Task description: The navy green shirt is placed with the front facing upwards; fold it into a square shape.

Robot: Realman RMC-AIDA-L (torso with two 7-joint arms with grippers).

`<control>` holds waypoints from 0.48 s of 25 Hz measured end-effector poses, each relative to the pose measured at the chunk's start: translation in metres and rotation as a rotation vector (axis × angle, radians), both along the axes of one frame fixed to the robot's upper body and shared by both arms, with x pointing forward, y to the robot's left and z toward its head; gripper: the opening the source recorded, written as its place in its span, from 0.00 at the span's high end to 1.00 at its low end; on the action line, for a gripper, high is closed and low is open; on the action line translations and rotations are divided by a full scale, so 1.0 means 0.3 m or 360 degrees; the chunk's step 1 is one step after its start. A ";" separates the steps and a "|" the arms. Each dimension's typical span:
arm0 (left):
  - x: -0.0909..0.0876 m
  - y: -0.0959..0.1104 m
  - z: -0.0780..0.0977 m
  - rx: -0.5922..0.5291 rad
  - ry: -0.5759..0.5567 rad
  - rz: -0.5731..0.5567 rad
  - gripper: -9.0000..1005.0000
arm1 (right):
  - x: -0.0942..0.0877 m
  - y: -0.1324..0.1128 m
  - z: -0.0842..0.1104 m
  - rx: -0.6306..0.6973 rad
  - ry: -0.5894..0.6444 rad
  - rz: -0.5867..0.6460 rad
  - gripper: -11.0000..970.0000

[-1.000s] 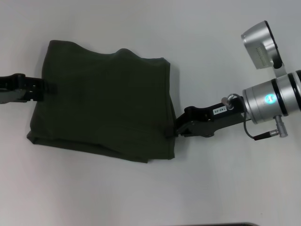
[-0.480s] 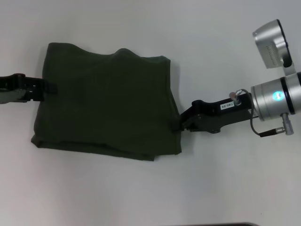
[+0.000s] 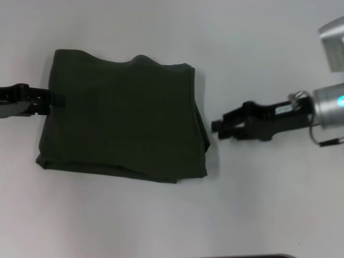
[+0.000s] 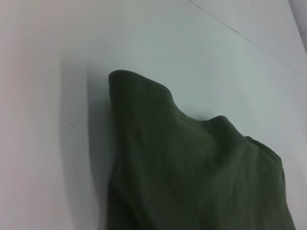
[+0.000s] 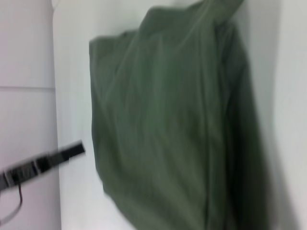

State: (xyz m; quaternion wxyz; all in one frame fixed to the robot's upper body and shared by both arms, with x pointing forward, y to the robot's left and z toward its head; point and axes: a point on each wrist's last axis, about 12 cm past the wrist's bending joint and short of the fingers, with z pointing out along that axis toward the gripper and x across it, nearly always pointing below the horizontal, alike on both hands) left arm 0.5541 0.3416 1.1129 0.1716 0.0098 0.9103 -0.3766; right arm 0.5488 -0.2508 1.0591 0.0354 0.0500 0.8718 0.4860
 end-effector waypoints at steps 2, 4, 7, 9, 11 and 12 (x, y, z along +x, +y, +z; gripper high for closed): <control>0.004 0.000 0.006 -0.0014 -0.0015 0.0004 0.39 | 0.025 -0.049 0.030 0.0022 -0.0059 -0.0084 0.75; 0.007 0.000 0.014 -0.0040 -0.0034 0.0009 0.39 | 0.058 -0.097 0.076 0.0034 -0.0154 -0.0164 0.73; 0.010 0.003 0.027 -0.0068 -0.0060 0.0016 0.39 | 0.105 -0.142 0.133 -0.0012 -0.0299 -0.0242 0.69; 0.015 0.001 0.034 -0.0077 -0.0071 0.0019 0.39 | 0.135 -0.153 0.154 -0.0056 -0.0389 -0.0277 0.68; 0.025 -0.007 0.043 -0.0082 -0.0083 0.0009 0.39 | 0.162 -0.147 0.168 -0.0096 -0.0484 -0.0282 0.68; 0.031 -0.012 0.048 -0.0083 -0.0091 0.0002 0.39 | 0.176 -0.138 0.174 -0.0111 -0.0545 -0.0275 0.68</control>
